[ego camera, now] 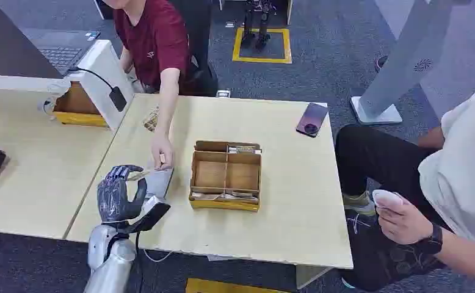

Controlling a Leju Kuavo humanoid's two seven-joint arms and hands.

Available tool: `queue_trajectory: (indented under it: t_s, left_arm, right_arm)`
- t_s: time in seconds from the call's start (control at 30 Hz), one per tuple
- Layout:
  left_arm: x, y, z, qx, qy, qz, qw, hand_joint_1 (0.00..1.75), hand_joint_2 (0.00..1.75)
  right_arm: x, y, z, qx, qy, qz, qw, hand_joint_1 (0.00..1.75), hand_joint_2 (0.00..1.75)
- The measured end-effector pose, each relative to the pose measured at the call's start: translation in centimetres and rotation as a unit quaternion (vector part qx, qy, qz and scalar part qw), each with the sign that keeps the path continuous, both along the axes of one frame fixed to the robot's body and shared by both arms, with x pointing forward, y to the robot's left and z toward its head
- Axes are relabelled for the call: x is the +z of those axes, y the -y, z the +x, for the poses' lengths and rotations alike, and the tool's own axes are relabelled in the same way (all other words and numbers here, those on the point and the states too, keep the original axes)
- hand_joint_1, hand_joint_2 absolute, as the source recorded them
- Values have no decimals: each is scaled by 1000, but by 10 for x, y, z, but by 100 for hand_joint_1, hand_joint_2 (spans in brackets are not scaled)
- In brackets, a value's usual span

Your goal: Pass the card to the sensor for recognition and then transmit it.

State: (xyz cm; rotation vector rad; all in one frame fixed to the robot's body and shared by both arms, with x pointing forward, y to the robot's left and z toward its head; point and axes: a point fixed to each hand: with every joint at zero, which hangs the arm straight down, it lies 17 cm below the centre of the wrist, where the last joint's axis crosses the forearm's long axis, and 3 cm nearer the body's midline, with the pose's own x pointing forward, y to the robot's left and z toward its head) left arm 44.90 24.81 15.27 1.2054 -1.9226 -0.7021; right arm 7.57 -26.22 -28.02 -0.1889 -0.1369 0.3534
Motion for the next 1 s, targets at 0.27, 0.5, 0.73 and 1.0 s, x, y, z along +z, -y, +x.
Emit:
queue_trajectory:
  t_s: [0.27, 0.5, 0.73, 1.0]
  left_arm:
    - [1, -3, 0, 0, 3, -8, 1000, 175, 175]
    - [1, -15, 3, 8, -2, -115, 993, 175, 175]
    - [-32, 11, 19, -70, -117, -285, 949, 175, 175]
    - [-47, 22, 29, -93, -178, -385, 901, 175, 175]
  right_arm:
    - [0, 0, 0, 1, -1, -1, 1000, 0, 175]
    - [0, 0, 0, 1, -1, -1, 1000, 0, 175]
    - [0, 1, -1, -4, -1, -2, 1000, 0, 175]
    - [0, 2, -3, -8, -4, -4, 1000, 0, 175]
